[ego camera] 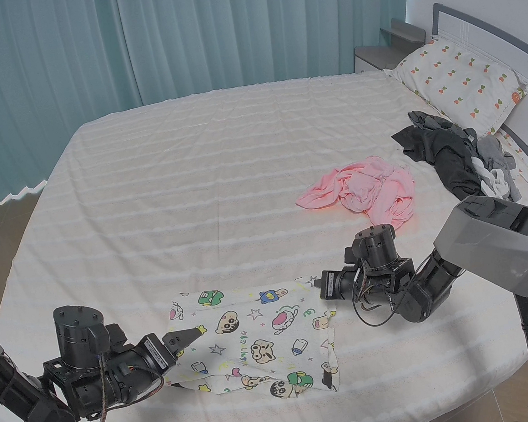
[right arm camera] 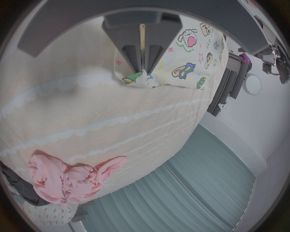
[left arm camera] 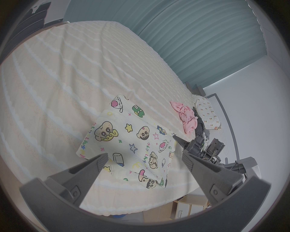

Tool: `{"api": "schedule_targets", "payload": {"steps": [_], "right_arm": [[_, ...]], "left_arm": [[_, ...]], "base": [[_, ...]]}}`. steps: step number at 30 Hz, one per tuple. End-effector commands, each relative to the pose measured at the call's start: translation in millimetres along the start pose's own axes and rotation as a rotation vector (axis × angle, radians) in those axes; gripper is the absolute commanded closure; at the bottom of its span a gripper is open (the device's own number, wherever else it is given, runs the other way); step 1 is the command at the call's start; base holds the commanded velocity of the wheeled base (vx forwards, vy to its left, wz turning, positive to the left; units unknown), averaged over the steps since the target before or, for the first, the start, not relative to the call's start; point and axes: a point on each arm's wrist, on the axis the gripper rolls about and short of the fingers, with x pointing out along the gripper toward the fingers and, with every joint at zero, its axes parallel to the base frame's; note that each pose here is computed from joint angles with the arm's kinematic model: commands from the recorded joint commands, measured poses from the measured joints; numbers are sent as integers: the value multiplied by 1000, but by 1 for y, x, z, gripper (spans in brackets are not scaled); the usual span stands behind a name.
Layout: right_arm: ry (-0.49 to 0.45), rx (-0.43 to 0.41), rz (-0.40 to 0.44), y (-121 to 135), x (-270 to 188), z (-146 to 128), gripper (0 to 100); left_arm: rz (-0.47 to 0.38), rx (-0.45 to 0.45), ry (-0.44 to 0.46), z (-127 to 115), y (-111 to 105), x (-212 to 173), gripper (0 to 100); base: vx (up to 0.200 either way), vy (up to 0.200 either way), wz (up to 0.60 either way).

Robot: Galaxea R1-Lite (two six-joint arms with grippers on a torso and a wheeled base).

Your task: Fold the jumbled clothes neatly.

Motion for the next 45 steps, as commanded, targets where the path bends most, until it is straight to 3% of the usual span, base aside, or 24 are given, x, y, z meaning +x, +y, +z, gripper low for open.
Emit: {"api": "schedule_targets", "payload": {"steps": [1, 7, 8, 14, 19, 25, 38, 45], "right_arm": [[-3, 2, -6, -3, -2, 0, 100], [-3, 0, -4, -3, -3, 0, 100], [4, -1, -5, -3, -4, -2, 0], [-17, 3, 1, 3, -19, 5, 0], [-20, 17, -1, 5, -48, 10, 0], [57, 22, -31, 2, -78, -11, 0], [148, 4, -20, 2, -95, -59, 0], [243, -2, 31, 7, -104, -78, 0]], "left_arm": [[0, 0, 0, 0, 0, 0, 0], [1, -1, 1, 0, 0, 0, 0], [1, -1, 1, 0, 0, 0, 0], [3, -2, -4, 0, 0, 0, 0], [-46, -51, -40, 4, -4, -1, 0], [-55, -46, -33, 2, -2, -2, 0], [-52, -43, -37, 2, -3, -1, 0], [-26, -5, -24, 0, 3, 2, 0]], "base": [[0, 0, 0], [0, 0, 0], [0, 0, 0], [0, 0, 0], [0, 0, 0], [0, 0, 0], [200, 0, 0], [57, 0, 0]]}}
